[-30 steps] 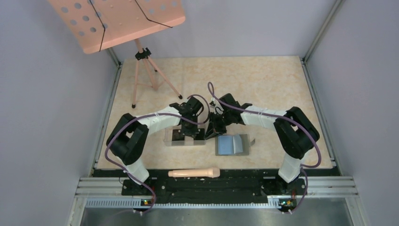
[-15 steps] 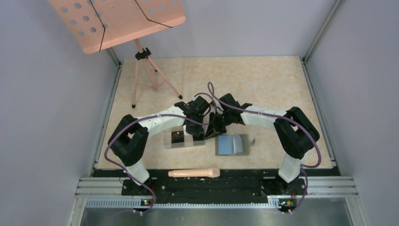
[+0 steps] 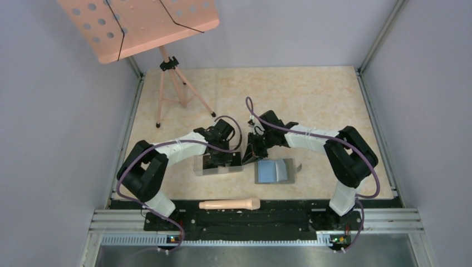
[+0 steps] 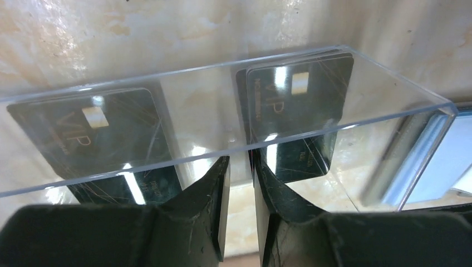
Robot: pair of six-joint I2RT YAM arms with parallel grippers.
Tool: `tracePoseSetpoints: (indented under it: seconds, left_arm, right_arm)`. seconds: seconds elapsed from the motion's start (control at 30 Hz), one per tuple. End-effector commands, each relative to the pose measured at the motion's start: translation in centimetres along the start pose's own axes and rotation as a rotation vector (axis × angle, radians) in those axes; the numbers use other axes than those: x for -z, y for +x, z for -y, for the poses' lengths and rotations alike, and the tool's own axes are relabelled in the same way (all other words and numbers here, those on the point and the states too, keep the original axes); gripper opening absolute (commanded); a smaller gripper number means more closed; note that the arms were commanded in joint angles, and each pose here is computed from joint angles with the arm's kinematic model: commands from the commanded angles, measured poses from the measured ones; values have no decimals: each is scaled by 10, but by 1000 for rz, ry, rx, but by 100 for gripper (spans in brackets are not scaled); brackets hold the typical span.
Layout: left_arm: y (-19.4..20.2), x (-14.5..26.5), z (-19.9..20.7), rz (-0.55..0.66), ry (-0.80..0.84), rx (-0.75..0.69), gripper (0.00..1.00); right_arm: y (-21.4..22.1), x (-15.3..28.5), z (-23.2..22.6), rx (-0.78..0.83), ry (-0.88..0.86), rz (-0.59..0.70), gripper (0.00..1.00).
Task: Put the credit cards into the card holder
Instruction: Pick up the credit card from the storage box.
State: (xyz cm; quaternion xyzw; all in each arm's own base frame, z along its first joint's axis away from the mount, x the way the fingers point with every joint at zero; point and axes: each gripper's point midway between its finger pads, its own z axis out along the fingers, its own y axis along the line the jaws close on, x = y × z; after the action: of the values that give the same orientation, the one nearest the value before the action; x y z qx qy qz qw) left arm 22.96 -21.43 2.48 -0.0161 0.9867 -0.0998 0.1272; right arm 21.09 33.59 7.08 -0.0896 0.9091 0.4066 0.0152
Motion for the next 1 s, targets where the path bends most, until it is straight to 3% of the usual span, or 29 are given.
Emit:
tracePoseSetpoints:
  seconds: [0.0,0.23,0.87,0.97]
  left_arm:
    - [0,-6,9,0,88,62,26]
    - [-6,-4,17,-7,107,29,0]
    - [-28,34,26,68,114,-39,1]
    - [-26,33,23,70,103,-36,18]
  right_arm:
    - [-6,3,-11,33,-5,26,0]
    - [-6,3,-11,33,-6,25,0]
    - [-6,0,-14,39,-6,22,0]
    - [-6,-1,-13,37,-3,20,0]
